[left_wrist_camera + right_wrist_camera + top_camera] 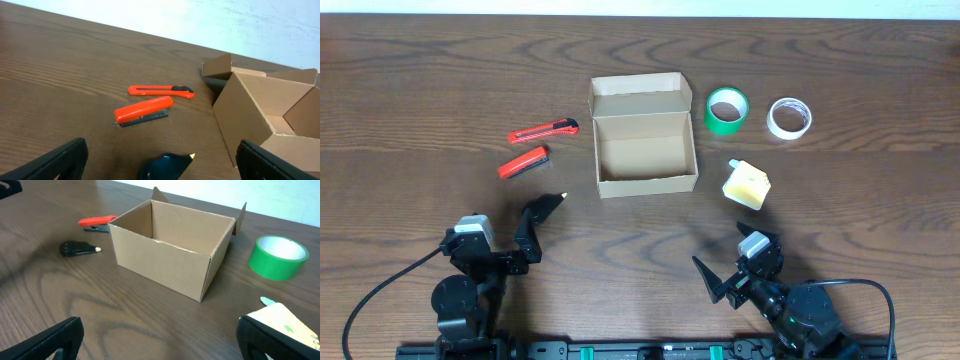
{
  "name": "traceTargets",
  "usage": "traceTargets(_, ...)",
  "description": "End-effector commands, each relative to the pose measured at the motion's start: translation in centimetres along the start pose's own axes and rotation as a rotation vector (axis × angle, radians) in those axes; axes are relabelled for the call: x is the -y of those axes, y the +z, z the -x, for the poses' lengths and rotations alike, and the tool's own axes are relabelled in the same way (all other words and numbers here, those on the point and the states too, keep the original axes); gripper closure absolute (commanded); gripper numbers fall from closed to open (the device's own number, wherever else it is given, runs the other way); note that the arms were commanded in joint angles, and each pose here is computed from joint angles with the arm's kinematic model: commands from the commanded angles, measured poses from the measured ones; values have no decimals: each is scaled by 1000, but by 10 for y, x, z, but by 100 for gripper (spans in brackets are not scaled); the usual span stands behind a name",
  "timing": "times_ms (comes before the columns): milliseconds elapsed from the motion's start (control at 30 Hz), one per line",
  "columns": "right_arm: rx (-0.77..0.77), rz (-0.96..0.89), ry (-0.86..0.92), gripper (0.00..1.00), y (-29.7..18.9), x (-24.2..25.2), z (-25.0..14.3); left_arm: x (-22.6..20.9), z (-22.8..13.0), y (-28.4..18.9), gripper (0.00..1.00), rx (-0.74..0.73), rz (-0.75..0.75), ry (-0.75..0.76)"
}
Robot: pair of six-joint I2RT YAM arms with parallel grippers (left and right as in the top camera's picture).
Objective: Pack container
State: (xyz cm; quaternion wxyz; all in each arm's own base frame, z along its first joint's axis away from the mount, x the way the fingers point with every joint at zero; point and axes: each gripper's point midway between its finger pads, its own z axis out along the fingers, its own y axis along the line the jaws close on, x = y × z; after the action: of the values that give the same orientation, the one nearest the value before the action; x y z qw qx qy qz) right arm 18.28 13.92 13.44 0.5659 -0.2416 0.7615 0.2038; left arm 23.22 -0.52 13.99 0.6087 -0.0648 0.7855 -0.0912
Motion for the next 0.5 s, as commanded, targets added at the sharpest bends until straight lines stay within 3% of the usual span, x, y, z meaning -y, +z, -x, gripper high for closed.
traceTargets(0,4,0,-18,1,0,0,0,-5,-10,3,5,-19,14,13)
traceTargets(300,5,13,-14,1,0,-3,0,-4,-10,3,5,-18,14,14)
traceTargets(367,31,15,110,1,0,-3,7,-5,-10,3,5,-19,14,13)
traceTargets(467,71,34,522,1,-1,-3,18,-5,-10,3,5,-19,14,14)
